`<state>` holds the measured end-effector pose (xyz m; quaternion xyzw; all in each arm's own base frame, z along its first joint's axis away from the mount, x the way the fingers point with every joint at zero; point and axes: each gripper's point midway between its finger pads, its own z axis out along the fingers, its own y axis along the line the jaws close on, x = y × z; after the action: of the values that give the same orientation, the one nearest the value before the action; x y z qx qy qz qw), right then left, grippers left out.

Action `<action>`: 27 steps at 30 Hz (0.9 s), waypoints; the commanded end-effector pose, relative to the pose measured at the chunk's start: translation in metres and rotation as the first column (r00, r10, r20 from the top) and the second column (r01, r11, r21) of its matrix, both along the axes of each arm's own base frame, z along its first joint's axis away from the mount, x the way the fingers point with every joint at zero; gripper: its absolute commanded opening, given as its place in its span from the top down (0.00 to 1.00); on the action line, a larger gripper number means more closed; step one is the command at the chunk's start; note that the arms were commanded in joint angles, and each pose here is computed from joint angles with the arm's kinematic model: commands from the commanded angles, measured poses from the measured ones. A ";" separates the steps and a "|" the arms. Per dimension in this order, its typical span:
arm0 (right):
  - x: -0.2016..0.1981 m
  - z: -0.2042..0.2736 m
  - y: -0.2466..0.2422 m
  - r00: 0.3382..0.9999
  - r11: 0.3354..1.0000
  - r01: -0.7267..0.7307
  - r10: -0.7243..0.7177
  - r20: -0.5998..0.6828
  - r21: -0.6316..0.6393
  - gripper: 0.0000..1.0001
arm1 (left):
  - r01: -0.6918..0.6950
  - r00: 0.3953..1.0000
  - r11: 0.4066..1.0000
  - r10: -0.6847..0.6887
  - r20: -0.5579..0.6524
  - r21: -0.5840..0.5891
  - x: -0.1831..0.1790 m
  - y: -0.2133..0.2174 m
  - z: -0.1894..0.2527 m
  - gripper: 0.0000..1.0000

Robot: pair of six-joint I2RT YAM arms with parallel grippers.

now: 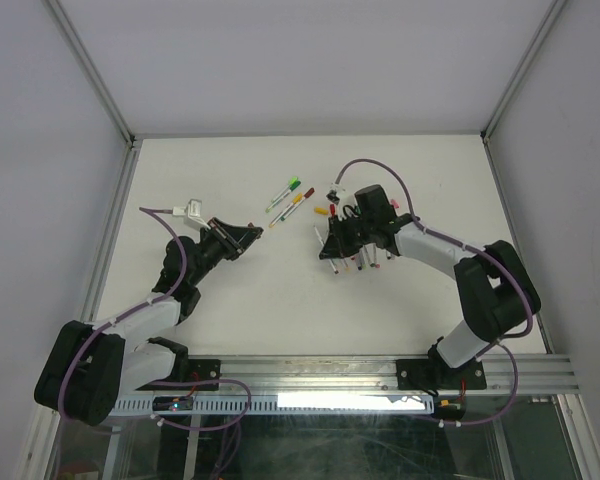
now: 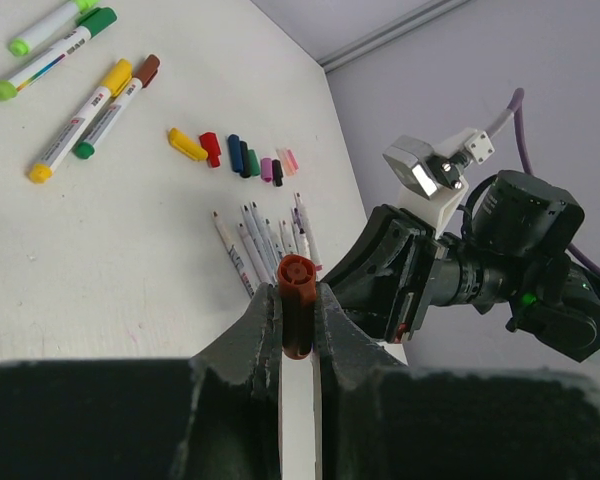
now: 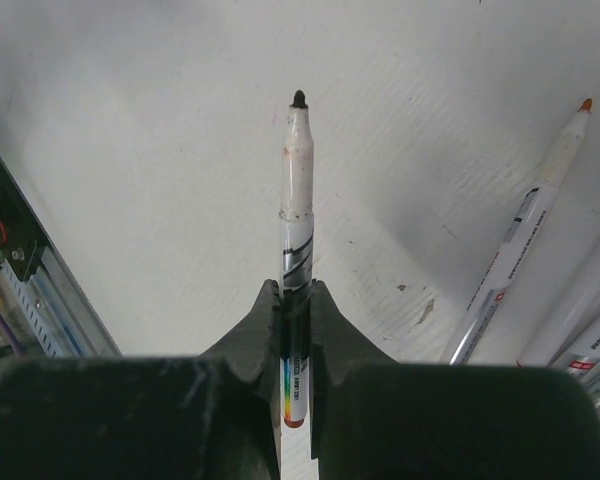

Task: Open the pen caps
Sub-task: Place the pen at the center of the board.

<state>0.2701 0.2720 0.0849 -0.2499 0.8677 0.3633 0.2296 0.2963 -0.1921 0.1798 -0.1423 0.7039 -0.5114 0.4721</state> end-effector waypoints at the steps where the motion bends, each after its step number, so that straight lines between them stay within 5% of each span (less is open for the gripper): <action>1: 0.013 0.013 0.009 0.998 1.000 0.005 -0.005 0.056 -0.003 1.00 | 0.017 0.998 0.999 -0.015 0.053 -0.028 -0.003 -0.002 0.012 1.00; 27: 0.023 -0.018 0.005 0.994 0.983 0.067 -0.050 0.102 -0.171 1.00 | 0.056 0.997 0.998 -0.054 0.048 -0.028 -0.009 -0.006 0.008 1.00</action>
<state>0.2709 0.2713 0.0572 -0.2570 0.8938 0.2978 0.2153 0.2907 -0.1926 0.1723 -0.1420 0.7063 -0.5154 0.4641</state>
